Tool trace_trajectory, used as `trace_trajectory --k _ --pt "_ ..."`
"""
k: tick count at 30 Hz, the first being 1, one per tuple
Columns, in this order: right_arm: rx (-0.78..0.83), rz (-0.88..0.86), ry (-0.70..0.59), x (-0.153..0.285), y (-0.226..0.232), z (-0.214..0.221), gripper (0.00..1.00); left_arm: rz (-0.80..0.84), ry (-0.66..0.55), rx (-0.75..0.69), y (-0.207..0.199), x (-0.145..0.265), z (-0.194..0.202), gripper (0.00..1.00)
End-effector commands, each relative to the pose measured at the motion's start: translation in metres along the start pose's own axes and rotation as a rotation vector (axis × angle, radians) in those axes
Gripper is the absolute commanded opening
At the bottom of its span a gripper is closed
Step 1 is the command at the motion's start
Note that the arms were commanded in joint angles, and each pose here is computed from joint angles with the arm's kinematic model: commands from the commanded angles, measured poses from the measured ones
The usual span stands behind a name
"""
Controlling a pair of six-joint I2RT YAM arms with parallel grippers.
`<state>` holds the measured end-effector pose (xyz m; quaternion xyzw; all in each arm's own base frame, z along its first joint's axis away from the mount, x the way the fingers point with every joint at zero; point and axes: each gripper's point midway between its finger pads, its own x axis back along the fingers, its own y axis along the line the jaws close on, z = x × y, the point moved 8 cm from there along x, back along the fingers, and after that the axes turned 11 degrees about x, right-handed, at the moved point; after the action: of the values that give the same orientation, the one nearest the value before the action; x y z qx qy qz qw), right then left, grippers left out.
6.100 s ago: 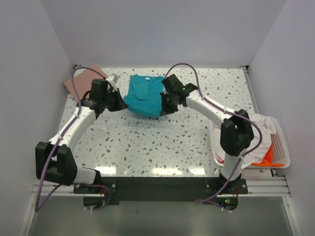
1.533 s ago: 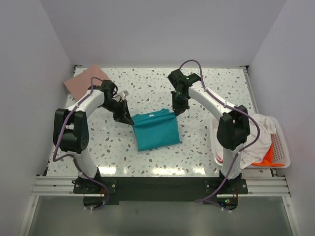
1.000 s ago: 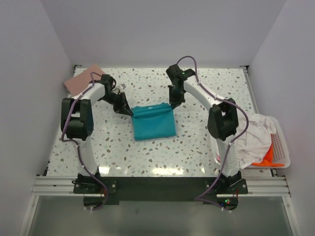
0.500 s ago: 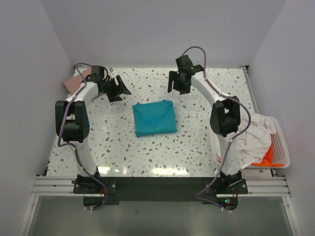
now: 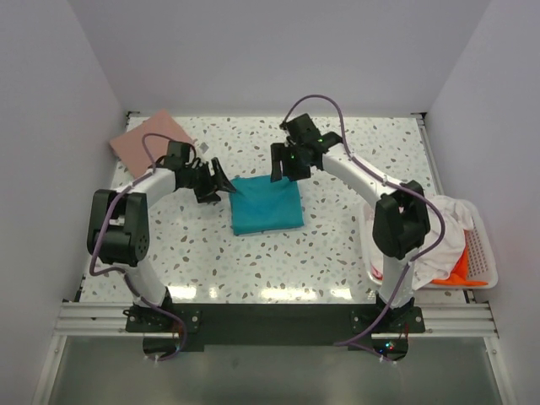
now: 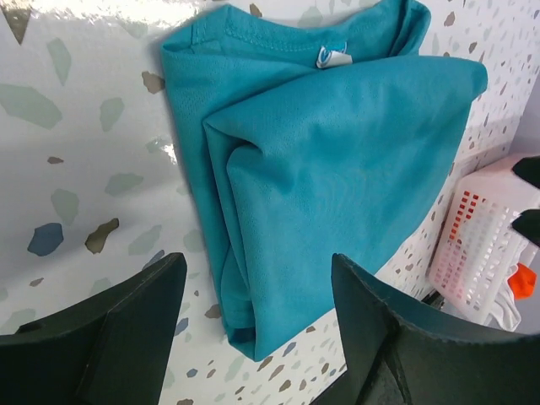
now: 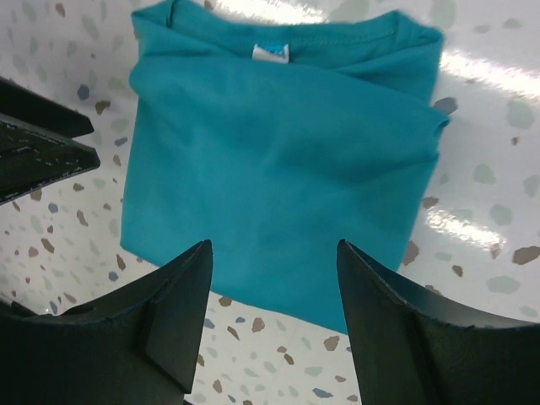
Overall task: Fold and stack the t-shirts
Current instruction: Neatly place the folded tshirt to the corner
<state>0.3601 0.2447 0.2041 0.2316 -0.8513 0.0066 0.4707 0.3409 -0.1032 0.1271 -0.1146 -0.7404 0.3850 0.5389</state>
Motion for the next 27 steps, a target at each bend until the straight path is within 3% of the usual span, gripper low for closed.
trace_trajectory --k 1,16,27 --pt "0.023 -0.086 0.027 -0.007 0.011 0.008 0.63 0.095 -0.034 -0.042 -0.007 0.005 0.005 0.74" --pt "0.021 -0.1 0.238 -0.058 0.006 0.06 0.61 0.135 0.037 -0.033 0.011 -0.011 0.036 0.74" --pt "0.022 -0.109 0.235 -0.062 0.007 0.061 0.61 -0.018 -0.13 -0.012 0.025 -0.018 0.027 0.75"
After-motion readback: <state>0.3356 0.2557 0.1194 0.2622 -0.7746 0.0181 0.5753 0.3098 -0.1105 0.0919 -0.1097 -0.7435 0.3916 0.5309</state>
